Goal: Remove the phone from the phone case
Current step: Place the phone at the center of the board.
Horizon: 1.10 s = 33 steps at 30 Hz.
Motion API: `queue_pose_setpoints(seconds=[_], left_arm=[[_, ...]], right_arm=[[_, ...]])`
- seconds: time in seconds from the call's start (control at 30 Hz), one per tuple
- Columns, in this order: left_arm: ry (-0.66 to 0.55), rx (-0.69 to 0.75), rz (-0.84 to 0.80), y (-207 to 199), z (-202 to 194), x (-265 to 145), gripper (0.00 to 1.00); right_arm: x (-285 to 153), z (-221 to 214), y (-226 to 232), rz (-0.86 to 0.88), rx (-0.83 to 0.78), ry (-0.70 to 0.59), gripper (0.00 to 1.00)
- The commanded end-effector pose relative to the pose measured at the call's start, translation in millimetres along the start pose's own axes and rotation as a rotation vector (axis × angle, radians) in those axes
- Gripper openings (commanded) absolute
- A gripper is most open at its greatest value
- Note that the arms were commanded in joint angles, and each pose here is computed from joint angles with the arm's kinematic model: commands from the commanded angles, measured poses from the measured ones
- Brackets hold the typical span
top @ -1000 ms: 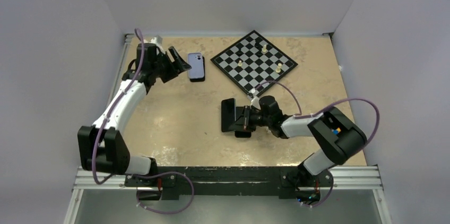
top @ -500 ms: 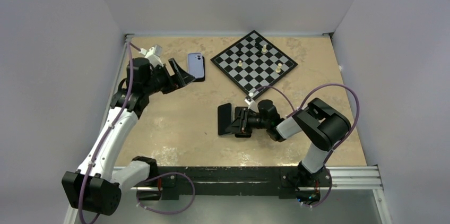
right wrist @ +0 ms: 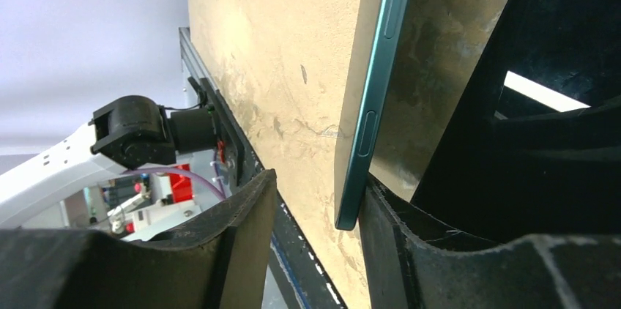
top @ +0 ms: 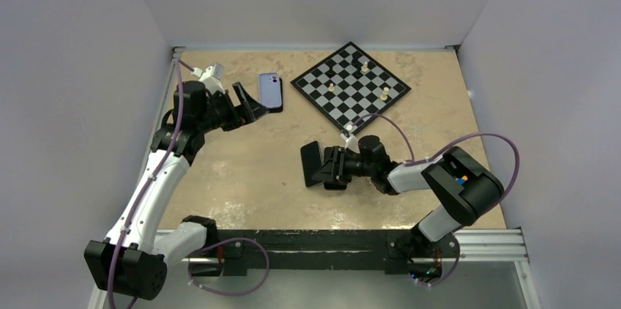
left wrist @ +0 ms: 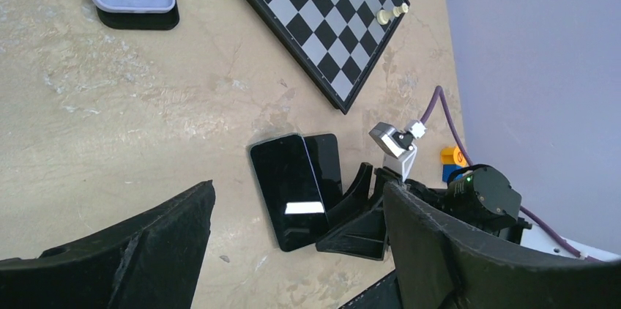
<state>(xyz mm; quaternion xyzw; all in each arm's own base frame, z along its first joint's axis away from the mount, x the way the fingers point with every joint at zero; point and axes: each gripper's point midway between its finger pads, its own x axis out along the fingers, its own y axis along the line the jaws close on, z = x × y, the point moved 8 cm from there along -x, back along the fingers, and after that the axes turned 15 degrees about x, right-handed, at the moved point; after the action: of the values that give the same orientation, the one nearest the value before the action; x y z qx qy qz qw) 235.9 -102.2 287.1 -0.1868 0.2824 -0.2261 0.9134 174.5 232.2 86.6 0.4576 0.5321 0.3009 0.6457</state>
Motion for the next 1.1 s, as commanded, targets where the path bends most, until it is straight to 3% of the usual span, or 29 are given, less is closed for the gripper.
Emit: queue_pose_setpoints(seconds=[0.0, 0.43, 0.7, 1.07], left_arm=[[-0.029, 0.04, -0.028, -4.4, 5.2, -2.8, 0.88], [-0.035, 0.057, -0.026, -6.4, 8.8, -6.9, 0.89], [-0.039, 0.062, -0.028, -7.4, 9.8, -8.3, 0.89], [-0.046, 0.07, -0.031, -10.7, 12.3, -14.1, 0.9]], right_arm=[[-2.4, 5.2, 10.8, -0.011, -0.088, -0.028, 0.5], [13.8, 1.7, 11.3, -0.008, -0.096, 0.045, 0.51], [6.6, 3.5, 12.1, -0.129, -0.178, 0.001, 0.6], [-22.2, 2.3, 41.2, -0.168, -0.272, -0.056, 0.62]])
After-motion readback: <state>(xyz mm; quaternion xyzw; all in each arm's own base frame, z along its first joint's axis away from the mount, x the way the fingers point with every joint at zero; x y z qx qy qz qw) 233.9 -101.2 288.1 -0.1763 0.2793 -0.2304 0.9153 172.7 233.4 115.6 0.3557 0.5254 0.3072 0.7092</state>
